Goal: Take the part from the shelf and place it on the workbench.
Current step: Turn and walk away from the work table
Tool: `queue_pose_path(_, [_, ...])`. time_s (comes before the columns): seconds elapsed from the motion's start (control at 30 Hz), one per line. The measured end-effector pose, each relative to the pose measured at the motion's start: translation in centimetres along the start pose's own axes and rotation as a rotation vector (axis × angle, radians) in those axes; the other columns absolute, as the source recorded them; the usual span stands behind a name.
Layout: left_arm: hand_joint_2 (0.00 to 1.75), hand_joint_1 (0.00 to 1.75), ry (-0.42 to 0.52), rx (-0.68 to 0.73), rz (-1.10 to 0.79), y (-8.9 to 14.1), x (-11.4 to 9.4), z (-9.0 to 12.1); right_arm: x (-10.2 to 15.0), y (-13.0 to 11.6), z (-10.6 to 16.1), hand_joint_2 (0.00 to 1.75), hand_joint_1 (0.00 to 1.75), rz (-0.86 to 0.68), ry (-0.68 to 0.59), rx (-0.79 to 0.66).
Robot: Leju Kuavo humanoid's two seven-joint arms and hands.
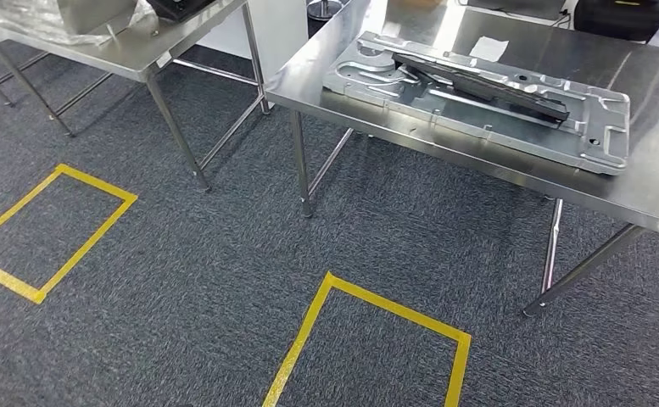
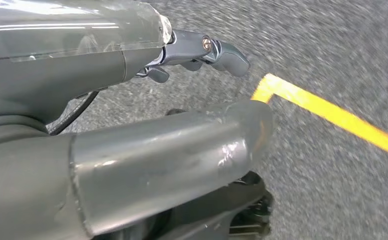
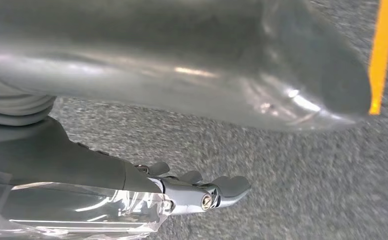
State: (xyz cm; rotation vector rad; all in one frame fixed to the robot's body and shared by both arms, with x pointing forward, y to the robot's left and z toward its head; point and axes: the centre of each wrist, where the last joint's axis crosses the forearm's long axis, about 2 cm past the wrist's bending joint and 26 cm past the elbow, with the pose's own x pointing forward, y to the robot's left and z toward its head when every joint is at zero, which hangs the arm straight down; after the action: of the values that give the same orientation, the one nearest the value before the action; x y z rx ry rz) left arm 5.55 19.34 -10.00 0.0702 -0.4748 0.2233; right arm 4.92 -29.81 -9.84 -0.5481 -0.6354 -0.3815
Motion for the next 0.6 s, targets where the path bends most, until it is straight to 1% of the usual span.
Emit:
queue_pose_path(0.37, [0.00,0.00,0.002,0.010,0.002,0.09,-0.06,0.01,0.23,0.54,-0.43,0.00,0.00,-0.008,0.035,0.025])
queue_pose_path(0.6, [0.00,0.00,0.009,0.023,-0.007,0.10,-0.18,0.07,-0.25,0.35,-0.28,0.00,0.00,0.090,0.081,0.041])
